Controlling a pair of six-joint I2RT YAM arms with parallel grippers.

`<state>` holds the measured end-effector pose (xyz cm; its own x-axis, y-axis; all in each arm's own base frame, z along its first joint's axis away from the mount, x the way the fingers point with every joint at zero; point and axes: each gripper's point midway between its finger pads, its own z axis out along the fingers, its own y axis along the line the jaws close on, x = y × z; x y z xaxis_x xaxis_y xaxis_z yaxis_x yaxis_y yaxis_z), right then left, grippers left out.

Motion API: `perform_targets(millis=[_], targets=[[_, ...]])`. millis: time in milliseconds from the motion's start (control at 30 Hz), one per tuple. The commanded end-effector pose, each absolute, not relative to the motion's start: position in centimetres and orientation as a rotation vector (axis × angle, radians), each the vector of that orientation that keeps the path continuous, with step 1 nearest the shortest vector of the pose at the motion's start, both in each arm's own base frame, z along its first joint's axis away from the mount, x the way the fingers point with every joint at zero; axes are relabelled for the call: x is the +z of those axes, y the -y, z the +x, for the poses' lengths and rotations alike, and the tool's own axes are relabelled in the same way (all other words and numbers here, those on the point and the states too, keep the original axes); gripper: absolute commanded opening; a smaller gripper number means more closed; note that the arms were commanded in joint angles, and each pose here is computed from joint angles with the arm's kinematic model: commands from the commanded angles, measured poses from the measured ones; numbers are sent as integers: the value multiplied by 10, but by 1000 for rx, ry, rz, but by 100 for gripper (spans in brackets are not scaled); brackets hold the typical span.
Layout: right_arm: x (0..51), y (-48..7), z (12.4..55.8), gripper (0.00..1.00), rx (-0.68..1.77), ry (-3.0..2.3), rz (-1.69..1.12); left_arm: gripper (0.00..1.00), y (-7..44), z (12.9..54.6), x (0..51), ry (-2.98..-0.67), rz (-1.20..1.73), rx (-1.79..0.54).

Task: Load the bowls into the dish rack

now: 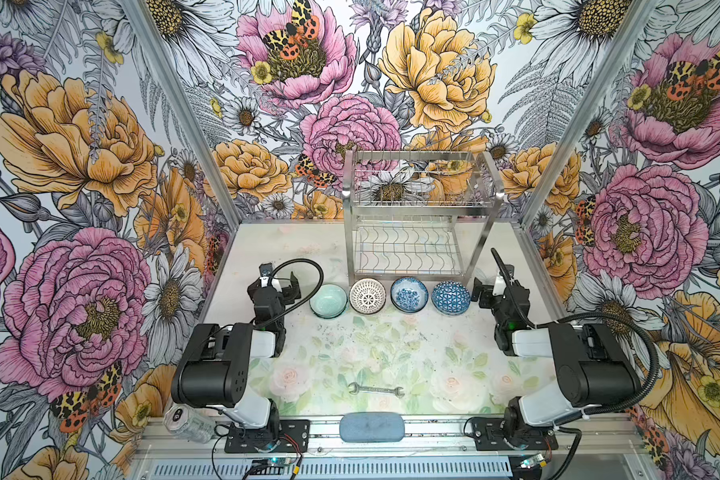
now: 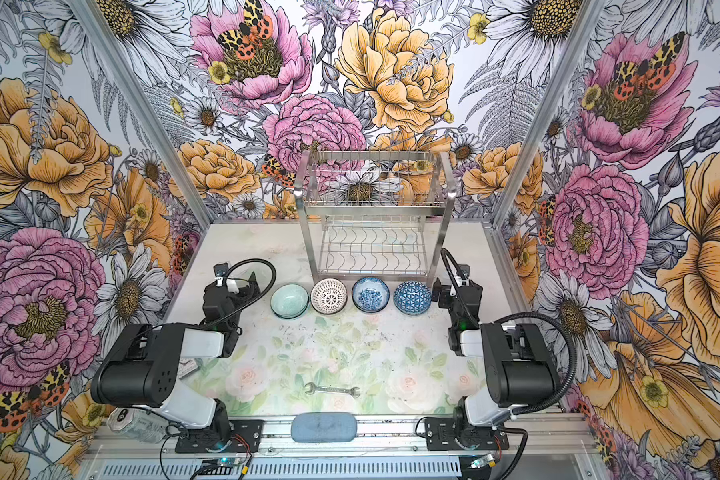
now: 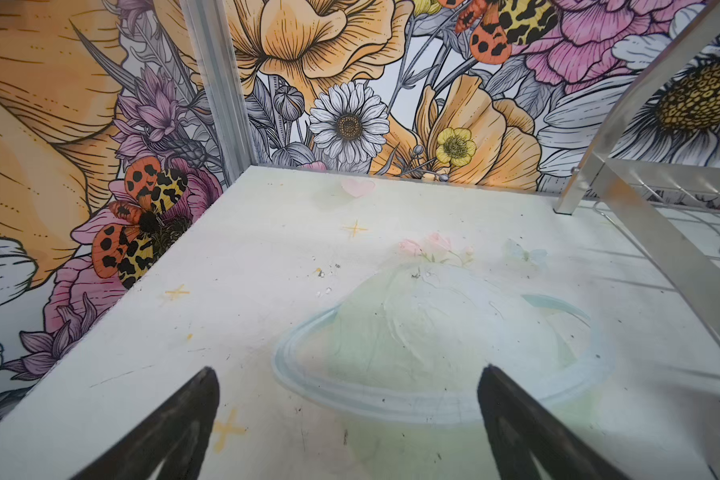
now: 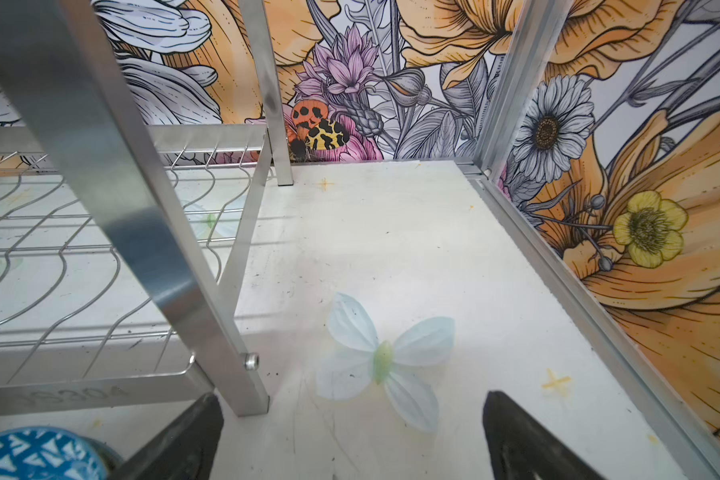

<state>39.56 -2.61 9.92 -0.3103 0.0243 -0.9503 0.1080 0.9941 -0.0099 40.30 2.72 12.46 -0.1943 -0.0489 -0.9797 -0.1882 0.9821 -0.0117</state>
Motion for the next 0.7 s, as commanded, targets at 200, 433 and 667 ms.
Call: perform_targets(millis=[200,433,667], targets=[[112,24,403,100,-71,-1848,89,99,-26,404,130,-1744,-170,105],[112,24,403,100,-72,-1848,89,99,-26,404,130,-1744,-170,101],[111,24,403,100,-71,-1851,89,99,-26,404,131,-1742,-170,102]])
